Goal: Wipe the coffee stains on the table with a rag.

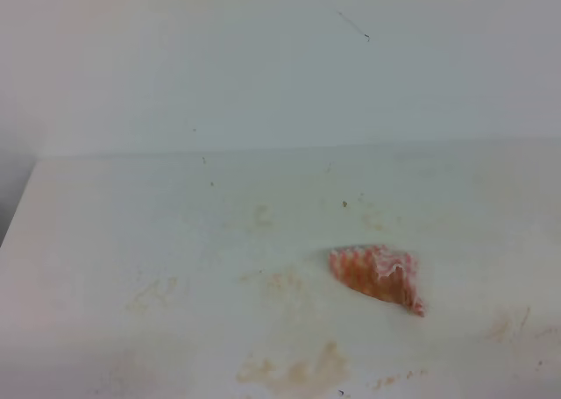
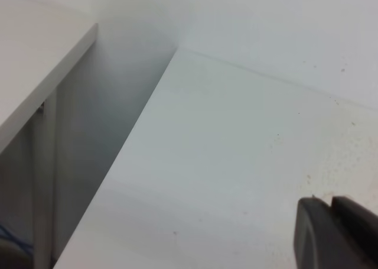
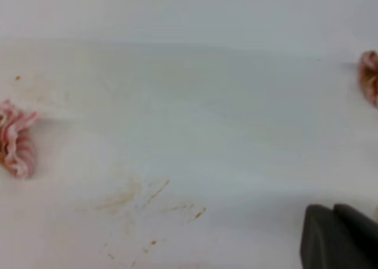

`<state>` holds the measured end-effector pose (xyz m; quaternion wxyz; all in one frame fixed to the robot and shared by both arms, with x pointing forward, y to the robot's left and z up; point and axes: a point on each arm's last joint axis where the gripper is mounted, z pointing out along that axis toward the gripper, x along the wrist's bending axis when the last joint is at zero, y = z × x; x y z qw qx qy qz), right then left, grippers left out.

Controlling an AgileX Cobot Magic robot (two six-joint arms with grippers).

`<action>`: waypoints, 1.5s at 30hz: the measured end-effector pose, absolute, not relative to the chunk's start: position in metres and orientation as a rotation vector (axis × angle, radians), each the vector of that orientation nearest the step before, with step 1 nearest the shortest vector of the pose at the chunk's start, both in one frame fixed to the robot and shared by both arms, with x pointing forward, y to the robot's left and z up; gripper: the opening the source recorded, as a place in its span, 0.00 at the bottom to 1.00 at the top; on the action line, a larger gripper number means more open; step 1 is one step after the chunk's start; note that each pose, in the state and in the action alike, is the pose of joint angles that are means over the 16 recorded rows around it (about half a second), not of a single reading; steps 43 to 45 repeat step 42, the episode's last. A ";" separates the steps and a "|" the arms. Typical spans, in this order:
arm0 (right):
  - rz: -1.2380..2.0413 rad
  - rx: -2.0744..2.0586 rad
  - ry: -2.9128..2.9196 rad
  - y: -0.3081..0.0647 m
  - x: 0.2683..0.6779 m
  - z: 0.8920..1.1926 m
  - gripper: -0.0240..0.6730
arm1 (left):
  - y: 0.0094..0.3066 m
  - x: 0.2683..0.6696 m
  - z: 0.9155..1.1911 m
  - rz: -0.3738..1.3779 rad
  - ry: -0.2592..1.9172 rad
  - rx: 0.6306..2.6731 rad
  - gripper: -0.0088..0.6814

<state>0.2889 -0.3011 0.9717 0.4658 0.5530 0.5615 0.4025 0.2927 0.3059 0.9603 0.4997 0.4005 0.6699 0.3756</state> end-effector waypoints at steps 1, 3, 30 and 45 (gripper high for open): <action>0.988 1.358 1.398 -0.301 0.289 0.968 0.03 | 0.306 0.293 0.960 0.908 1.620 0.969 0.01; 0.992 1.358 1.433 -0.299 0.290 0.962 0.03 | 0.306 0.293 0.960 0.908 1.620 0.969 0.01; 1.029 1.370 1.488 -0.296 0.291 0.948 0.03 | 0.306 0.293 0.960 0.908 1.620 0.969 0.01; 1.029 1.370 1.488 -0.296 0.291 0.948 0.03 | 0.306 0.293 0.960 0.908 1.620 0.969 0.01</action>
